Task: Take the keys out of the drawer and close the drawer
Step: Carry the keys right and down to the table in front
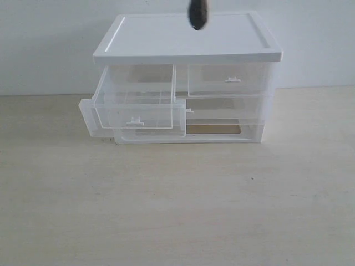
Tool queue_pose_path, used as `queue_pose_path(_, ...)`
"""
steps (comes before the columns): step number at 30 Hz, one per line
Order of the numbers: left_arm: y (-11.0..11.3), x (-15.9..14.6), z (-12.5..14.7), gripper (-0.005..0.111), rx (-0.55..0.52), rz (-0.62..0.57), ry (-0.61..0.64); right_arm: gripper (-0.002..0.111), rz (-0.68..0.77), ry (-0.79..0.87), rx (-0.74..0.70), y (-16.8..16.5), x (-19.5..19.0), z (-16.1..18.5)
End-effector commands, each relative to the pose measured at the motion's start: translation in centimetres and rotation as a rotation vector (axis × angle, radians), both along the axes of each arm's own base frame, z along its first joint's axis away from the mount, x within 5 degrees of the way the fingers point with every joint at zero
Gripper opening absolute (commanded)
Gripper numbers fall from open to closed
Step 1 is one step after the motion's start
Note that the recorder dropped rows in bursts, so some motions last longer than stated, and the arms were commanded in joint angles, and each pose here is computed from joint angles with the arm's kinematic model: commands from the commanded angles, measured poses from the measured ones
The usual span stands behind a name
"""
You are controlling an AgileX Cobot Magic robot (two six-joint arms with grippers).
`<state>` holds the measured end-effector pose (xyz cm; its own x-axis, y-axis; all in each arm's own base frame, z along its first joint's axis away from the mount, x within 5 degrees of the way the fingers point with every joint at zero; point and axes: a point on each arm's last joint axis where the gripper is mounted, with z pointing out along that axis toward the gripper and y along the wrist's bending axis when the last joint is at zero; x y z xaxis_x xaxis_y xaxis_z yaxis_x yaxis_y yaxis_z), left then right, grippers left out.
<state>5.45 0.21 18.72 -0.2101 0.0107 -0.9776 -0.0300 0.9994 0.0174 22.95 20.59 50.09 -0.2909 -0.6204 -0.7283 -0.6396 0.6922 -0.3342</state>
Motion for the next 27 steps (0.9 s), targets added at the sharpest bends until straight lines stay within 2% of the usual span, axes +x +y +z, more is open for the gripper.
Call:
queue_pose_path(1,0.0,0.0,-0.1,0.004,-0.002,0.003,-0.003,0.000,-0.075,0.017,-0.026,-3.2,-2.3,-1.2)
queue_pose_path(5,0.0,0.0,-0.1,0.004,-0.002,0.003,-0.003,0.000,-0.148,-0.022,-0.068,-4.6,-2.6,-6.8)
queue_pose_path(8,0.0,0.0,-0.1,0.004,-0.002,0.003,-0.003,0.000,-0.197,-0.048,-0.098,-5.2,-1.7,-13.2)
queue_pose_path(10,0.0,0.0,-0.1,0.004,-0.002,0.003,-0.003,0.000,-0.223,-0.030,-0.016,-6.3,-0.5,-16.8)
queue_pose_path(14,0.0,0.0,-0.1,0.004,-0.002,0.003,-0.003,0.000,-0.229,-0.004,0.329,-7.9,1.0,-21.9)
queue_pose_path(17,0.0,0.0,-0.1,0.004,-0.002,0.003,-0.003,0.000,-0.248,0.067,0.391,-8.3,2.1,-25.2)
queue_pose_path(21,0.0,0.0,-0.1,0.004,-0.002,0.003,-0.003,0.000,-0.217,0.149,0.455,-6.7,3.6,-28.3)
queue_pose_path(25,0.0,0.0,-0.1,0.004,-0.002,0.003,-0.003,0.000,-0.202,0.227,0.637,-4.8,5.3,-32.1)
queue_pose_path(27,0.0,0.0,-0.1,0.004,-0.002,0.003,-0.003,0.000,-0.250,0.262,0.690,-4.5,5.9,-33.8)
